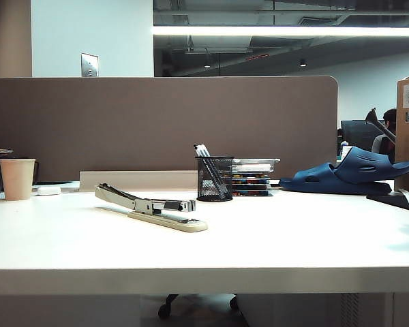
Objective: Pick up a set of staples and put them into the open stapler.
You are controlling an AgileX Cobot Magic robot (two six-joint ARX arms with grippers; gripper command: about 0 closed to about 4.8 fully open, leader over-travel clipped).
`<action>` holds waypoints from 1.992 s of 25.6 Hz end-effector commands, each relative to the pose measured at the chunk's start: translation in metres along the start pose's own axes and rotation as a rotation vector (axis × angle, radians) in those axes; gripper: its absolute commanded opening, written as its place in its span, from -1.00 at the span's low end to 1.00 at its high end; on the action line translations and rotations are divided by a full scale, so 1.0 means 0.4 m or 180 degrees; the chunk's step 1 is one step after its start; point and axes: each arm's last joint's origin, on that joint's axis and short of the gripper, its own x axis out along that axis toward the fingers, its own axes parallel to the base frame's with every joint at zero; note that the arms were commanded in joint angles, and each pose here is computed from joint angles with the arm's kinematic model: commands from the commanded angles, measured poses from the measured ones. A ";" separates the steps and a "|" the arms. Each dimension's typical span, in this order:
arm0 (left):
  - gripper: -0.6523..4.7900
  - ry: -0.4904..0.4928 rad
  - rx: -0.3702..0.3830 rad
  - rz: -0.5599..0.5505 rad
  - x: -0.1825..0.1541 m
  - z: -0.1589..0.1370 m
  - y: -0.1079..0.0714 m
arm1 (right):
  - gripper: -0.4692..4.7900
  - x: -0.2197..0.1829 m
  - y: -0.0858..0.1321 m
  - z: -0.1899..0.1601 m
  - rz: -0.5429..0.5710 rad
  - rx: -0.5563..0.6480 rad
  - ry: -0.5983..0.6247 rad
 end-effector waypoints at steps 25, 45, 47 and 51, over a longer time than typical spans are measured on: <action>-0.78 -0.0111 0.0032 0.0013 -0.001 0.010 0.000 | -0.85 -0.184 0.011 -0.514 0.0160 0.0368 -0.0839; -0.78 -0.0327 0.0138 0.0016 -0.002 0.026 0.000 | -0.85 -0.025 0.017 -0.701 0.0383 0.0041 -0.1270; -0.78 -0.0321 0.0112 0.0014 -0.001 0.025 0.000 | -0.85 -0.020 0.017 -0.708 0.0379 0.0043 -0.1242; -0.78 -0.0243 0.0026 0.0009 -0.001 0.019 0.000 | -0.85 -0.020 0.017 -0.710 0.0357 0.0048 -0.1220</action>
